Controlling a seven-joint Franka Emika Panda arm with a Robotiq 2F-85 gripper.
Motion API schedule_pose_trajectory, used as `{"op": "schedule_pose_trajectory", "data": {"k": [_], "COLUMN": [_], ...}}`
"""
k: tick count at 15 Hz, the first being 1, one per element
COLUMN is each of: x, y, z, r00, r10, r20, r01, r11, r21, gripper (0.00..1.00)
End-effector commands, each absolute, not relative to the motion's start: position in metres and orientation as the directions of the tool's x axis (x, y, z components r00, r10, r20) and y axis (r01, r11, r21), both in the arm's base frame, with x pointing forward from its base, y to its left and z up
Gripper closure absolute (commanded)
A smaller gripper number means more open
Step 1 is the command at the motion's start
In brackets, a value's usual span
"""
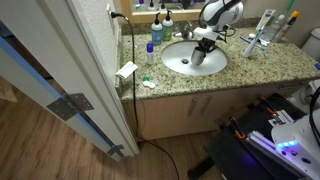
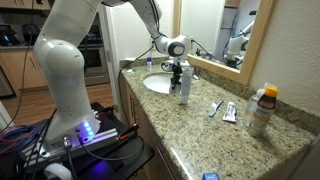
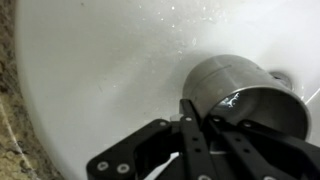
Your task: Place the cup in the sink then open the tap
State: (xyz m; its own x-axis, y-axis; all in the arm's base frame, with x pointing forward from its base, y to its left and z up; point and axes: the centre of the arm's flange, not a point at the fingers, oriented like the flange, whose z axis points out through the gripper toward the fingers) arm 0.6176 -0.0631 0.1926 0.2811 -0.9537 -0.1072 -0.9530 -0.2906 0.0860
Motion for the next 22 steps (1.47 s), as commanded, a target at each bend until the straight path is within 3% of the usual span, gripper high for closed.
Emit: {"op": "schedule_pose_trajectory", "data": {"k": [1, 3, 9, 22], "x": [0.617, 0.617, 0.638, 0.665], "y": [-0.063, -0.063, -0.054, -0.011], "z": [0.191, 0.191, 0.172, 0.161], "r00": [0.281, 0.281, 0.324, 0.374], "r10": [-0.954, -0.954, -0.945, -0.927], "r20": [-0.108, -0.108, -0.041, 0.036], "r01": [-0.953, -0.953, -0.946, -0.925], "r11": [-0.291, -0.291, -0.324, -0.375], "r21": [0.088, 0.089, -0.024, -0.058], "gripper": [0.93, 0.98, 0.98, 0.98]}}
